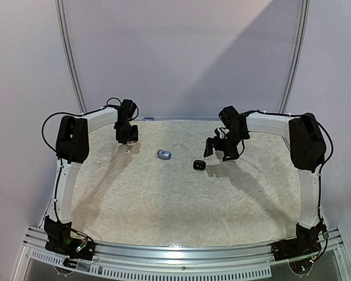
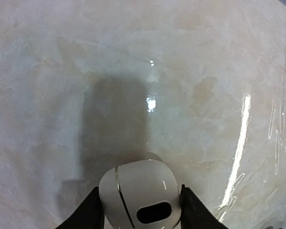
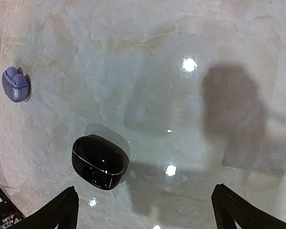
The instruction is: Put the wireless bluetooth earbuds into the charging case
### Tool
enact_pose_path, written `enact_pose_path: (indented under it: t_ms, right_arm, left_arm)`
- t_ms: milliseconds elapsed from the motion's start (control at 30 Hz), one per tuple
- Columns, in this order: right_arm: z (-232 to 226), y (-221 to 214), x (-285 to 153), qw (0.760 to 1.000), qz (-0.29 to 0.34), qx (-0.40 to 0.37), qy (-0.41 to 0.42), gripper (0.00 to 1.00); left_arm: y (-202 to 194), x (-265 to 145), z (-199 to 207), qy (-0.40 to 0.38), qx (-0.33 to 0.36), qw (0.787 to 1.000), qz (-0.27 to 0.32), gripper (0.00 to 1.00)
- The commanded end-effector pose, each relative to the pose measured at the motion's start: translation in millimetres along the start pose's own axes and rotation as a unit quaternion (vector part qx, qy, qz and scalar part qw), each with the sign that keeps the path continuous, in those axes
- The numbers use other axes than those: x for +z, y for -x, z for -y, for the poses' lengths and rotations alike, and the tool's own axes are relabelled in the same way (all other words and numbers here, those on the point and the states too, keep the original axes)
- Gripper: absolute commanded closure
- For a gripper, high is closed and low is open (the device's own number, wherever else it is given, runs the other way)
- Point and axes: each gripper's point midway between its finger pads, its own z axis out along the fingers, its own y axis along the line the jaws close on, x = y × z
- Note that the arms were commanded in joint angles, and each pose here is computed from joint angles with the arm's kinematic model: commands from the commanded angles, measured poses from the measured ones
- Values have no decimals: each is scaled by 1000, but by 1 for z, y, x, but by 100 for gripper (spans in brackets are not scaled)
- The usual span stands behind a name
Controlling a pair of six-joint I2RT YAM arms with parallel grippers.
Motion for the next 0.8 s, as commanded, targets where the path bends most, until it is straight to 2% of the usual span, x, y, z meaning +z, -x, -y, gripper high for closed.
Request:
enact_pose_path:
  t_ms: [0,100,200,267,333,400,467,600,700,733,767]
  right_arm:
    - [-6,10,-24,999,36,-19,-2,1]
    - [-10,18,-34,998,57,-26,-1,1]
    - [-16,26,-45,996,82,-36,8,1]
    - [-23,31,-52,994,102,-44,23,1]
    - [-33,37,-64,989,130,-55,42,1]
    - [-40,40,-76,984,155,-65,58,1]
    - [-47,40,-86,979,174,-78,74,1]
    - [-65,35,-105,968,201,-111,101,1]
    - [-80,22,-109,961,206,-148,110,1]
    - [-87,14,-107,959,204,-163,113,1]
    - [-93,8,-109,956,204,-178,116,1]
  left_arm:
    - [36,-28,22,-37,52,996,60,85]
    - [54,-62,35,-69,94,988,98,86]
    - [61,-111,53,-113,163,970,138,88]
    - [46,-137,69,-159,221,951,143,89]
    - [19,-159,85,-202,297,923,136,89]
    - [-26,-170,93,-236,379,888,106,89]
    - [-74,-181,96,-260,467,842,76,89]
    - [-176,-189,85,-269,627,731,16,89]
    - [-238,-189,76,-278,698,660,-17,90]
    - [-254,-187,73,-279,716,640,-25,90]
    - [-266,-183,72,-276,727,628,-32,90]
